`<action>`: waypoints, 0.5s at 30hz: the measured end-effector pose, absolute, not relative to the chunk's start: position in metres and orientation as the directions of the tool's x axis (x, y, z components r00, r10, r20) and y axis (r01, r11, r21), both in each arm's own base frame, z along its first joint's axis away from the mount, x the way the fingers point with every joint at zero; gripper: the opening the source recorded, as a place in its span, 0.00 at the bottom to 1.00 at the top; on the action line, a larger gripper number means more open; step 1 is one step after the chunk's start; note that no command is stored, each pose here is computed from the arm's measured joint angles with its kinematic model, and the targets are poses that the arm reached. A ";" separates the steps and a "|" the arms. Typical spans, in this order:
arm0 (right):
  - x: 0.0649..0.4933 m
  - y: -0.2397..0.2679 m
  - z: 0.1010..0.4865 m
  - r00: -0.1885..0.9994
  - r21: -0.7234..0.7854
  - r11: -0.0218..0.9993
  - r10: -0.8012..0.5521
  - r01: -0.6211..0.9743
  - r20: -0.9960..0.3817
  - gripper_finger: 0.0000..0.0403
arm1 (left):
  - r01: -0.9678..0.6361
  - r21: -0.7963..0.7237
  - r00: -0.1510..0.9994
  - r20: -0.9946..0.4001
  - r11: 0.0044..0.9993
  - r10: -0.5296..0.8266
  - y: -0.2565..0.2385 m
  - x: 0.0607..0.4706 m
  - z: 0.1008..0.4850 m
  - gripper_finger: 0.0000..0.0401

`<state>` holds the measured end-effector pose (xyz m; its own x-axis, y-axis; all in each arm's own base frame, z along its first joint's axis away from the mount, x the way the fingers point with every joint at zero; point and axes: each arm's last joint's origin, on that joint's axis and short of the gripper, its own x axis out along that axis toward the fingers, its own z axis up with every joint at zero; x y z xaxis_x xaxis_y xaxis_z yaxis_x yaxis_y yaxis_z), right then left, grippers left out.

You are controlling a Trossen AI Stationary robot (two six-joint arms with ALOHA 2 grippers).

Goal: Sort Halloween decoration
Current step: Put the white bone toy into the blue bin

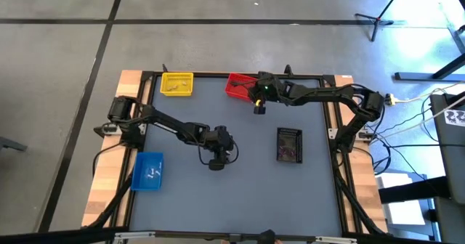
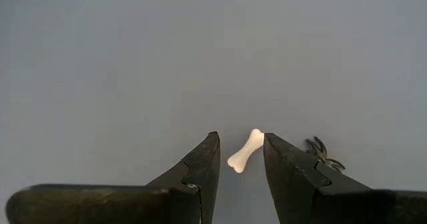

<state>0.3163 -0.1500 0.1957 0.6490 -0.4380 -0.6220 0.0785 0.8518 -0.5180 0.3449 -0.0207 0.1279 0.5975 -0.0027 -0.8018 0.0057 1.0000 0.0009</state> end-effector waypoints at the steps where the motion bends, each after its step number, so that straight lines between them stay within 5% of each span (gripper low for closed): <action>1: 0.316 -0.150 0.196 0.648 -0.517 0.852 -0.437 0.077 -0.624 0.27 | 0.009 0.003 0.594 -0.805 1.000 -0.003 -0.021 0.345 0.126 0.27; 15: 0.315 -0.149 0.194 0.641 -0.512 0.856 -0.431 0.069 -0.635 0.27 | 0.005 -0.002 0.558 -0.830 1.000 -0.004 -0.021 0.347 0.111 0.27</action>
<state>0.3154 -0.1495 0.1944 0.6408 -0.4313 -0.6351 0.0692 0.8564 -0.5117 0.3468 -0.0212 0.1111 0.5580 -0.0043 -0.8298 0.0049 1.0000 -0.0020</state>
